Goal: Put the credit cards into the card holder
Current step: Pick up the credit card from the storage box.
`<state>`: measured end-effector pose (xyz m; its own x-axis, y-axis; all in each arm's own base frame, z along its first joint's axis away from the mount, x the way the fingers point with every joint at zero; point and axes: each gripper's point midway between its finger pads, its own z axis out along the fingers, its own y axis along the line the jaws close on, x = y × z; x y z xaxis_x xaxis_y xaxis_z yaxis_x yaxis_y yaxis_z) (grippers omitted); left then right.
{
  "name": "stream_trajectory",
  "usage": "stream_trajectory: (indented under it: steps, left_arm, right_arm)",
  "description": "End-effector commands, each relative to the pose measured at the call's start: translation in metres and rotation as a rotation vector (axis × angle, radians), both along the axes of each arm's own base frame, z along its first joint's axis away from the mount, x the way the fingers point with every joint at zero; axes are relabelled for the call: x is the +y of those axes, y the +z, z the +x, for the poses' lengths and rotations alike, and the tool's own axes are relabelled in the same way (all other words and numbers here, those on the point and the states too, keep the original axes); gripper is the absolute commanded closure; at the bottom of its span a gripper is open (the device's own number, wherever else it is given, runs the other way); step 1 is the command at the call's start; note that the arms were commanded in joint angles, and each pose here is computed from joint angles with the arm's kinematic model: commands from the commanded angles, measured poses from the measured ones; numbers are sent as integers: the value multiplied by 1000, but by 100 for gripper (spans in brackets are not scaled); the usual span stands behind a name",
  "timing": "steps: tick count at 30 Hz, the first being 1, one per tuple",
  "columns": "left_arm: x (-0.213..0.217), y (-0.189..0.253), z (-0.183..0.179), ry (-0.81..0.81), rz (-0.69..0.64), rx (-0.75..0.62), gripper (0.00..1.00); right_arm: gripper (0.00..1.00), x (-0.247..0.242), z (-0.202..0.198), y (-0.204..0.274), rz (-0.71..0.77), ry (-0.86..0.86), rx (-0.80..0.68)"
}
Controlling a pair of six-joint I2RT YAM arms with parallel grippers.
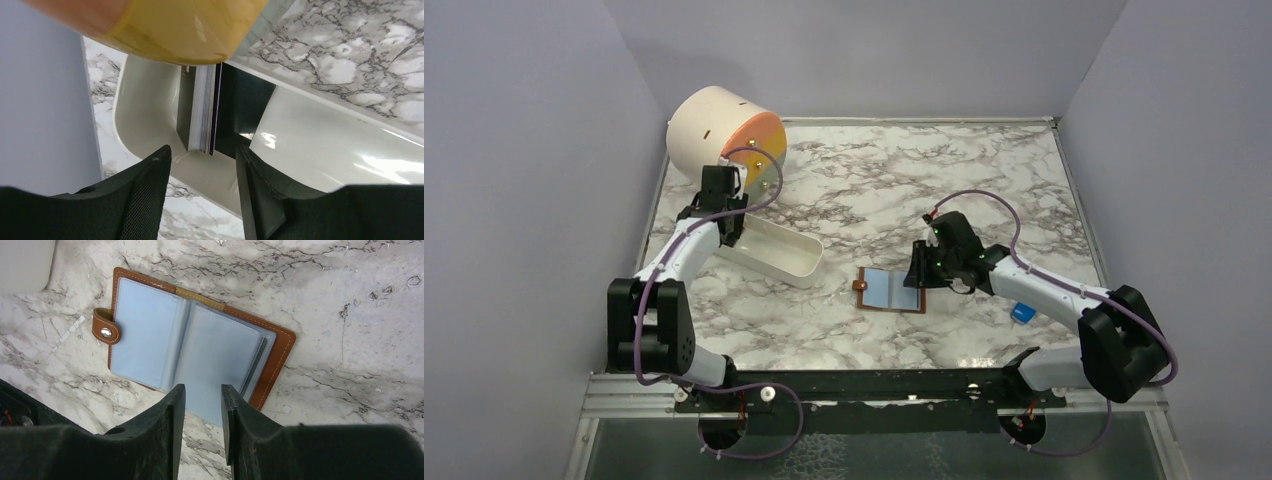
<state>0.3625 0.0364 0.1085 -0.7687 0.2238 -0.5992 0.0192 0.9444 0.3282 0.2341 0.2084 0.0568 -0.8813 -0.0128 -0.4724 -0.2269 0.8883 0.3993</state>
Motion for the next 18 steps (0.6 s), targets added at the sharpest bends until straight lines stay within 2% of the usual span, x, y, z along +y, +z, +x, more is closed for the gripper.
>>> stream_trajectory:
  steps: [1, 8, 14, 18]
  left_arm:
    - [9, 1, 9, -2, 47, -59, 48]
    - [21, -4, 20, 30, 110, -53, 46]
    - [9, -17, 29, -41, 67, -43, 48]
    - [11, -28, 28, -40, 84, -21, 48]
  right_arm:
    - [68, 9, 7, 20, 29, 50, -58]
    - [67, 10, 6, 18, 36, 49, -59]
    - [67, 11, 12, 19, 16, 62, -65]
    - [67, 11, 18, 24, 4, 69, -84]
